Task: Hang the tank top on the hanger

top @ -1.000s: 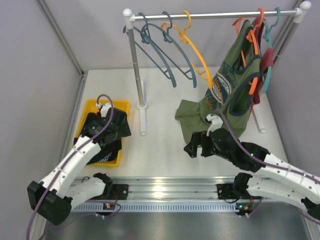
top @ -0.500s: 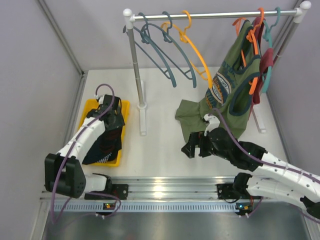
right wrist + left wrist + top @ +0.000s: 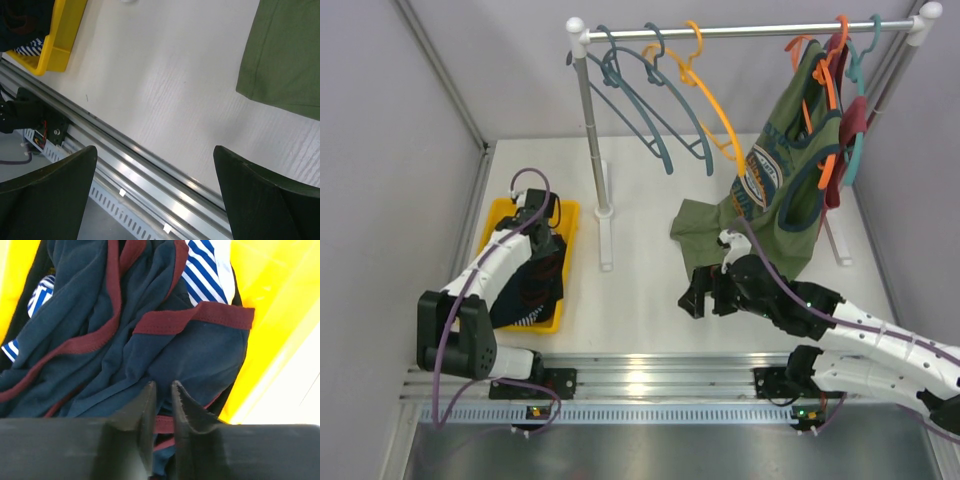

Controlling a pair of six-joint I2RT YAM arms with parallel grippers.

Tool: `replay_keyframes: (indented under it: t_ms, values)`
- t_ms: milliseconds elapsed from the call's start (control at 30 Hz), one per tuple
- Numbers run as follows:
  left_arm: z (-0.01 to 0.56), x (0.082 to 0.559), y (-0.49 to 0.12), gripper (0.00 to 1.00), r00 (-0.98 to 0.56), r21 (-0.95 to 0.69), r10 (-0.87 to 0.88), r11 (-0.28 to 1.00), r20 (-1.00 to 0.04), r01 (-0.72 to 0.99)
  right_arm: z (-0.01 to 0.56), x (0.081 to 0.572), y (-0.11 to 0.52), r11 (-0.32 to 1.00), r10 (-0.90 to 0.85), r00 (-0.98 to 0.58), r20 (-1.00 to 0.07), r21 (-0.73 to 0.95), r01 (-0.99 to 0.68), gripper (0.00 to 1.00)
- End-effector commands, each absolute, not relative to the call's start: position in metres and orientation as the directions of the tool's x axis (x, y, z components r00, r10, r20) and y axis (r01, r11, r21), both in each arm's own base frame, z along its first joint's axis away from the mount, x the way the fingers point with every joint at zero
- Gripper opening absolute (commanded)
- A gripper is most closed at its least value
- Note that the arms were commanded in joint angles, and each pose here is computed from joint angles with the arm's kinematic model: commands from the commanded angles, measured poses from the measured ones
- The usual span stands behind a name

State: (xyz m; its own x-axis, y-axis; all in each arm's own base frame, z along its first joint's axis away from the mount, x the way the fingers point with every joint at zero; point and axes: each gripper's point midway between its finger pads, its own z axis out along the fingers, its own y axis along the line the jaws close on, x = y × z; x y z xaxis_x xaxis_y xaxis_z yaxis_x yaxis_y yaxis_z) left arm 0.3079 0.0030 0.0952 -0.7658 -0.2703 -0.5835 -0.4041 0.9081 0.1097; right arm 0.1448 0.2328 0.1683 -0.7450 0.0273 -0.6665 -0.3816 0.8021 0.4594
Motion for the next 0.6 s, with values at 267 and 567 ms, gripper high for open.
replay_keyframes:
  t_ms: [267,567]
  values:
    - [0.171,0.313,0.003,0.00,-0.656,0.013,-0.272,0.919,-0.704,-0.395,0.186,0.153,0.243,0.769,0.076,-0.724,-0.686,0.502,-0.395,1.00]
    - [0.267,0.293,-0.020,0.00,-0.547,-0.174,-0.309,0.943,-0.778,-0.285,0.202,0.159,0.252,0.756,0.088,-0.707,-0.702,0.509,-0.412,1.00]
